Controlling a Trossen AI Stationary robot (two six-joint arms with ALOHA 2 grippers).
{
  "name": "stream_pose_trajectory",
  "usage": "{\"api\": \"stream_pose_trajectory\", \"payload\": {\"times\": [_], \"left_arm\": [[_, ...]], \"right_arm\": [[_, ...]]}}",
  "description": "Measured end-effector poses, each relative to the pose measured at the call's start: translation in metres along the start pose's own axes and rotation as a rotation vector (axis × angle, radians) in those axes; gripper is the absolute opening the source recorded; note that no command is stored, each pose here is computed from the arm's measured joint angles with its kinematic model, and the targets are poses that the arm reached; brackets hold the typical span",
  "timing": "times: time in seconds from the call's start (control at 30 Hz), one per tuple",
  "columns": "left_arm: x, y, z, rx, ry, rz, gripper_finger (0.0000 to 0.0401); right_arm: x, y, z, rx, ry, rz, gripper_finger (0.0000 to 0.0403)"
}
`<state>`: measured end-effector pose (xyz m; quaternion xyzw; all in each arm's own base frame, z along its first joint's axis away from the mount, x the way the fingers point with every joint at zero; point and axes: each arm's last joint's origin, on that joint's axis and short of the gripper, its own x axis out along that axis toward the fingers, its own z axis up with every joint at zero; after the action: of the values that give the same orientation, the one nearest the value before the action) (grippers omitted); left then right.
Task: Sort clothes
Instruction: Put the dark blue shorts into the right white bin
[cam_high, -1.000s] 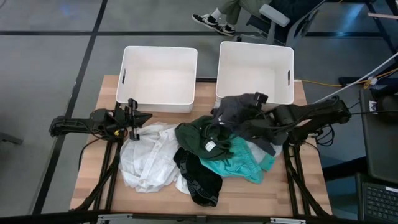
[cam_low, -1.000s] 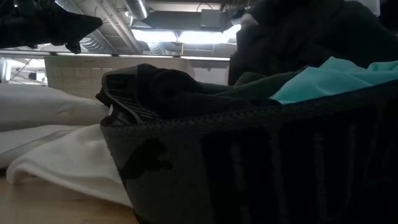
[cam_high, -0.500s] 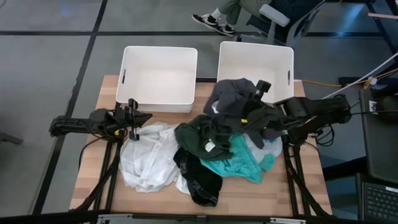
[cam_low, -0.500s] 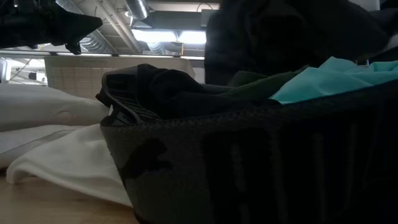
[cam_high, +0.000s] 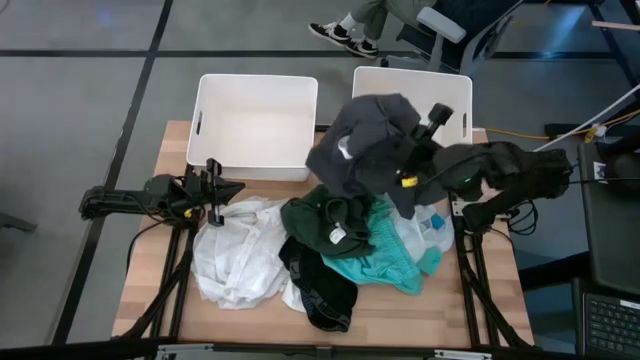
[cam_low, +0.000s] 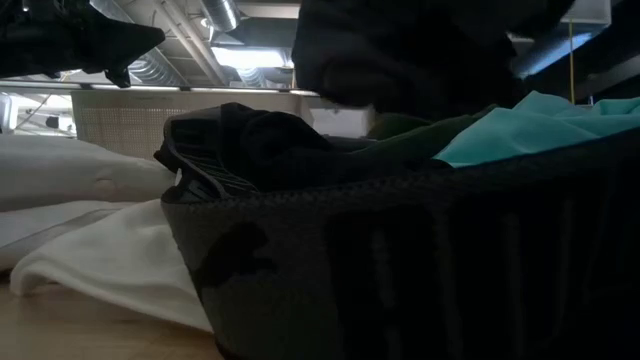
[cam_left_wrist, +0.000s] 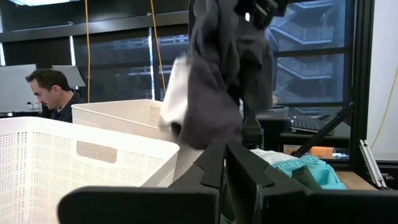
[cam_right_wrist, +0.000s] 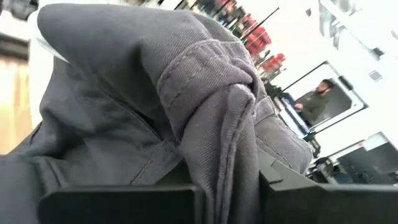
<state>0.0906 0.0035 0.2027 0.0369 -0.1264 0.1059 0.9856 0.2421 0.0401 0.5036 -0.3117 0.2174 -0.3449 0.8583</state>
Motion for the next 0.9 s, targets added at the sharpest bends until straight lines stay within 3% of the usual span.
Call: {"api": "stream_pose_trajectory", "payload": {"times": [0.3,0.6,0.73,0.9], "left_arm": [[0.0,0.0,0.0,0.0,0.0,0.0,0.0008],[0.0,0.0,0.0,-0.008,0.0,0.0,0.0008],[0.0,0.0,0.0,-0.008,0.0,0.0,0.0008],[0.0,0.0,0.0,-0.008,0.0,0.0,0.0008]], "right_arm": [[-0.01,-0.051,0.019,0.003,-0.07,-0.15,0.0047],[0.004,-0.101,0.003,0.019,0.033,-0.306,0.0051],[0.013,-0.114,-0.013,0.014,0.087,-0.314,0.0049],[0.03,-0.119,-0.036,0.03,0.147,-0.208,0.0052]]}}
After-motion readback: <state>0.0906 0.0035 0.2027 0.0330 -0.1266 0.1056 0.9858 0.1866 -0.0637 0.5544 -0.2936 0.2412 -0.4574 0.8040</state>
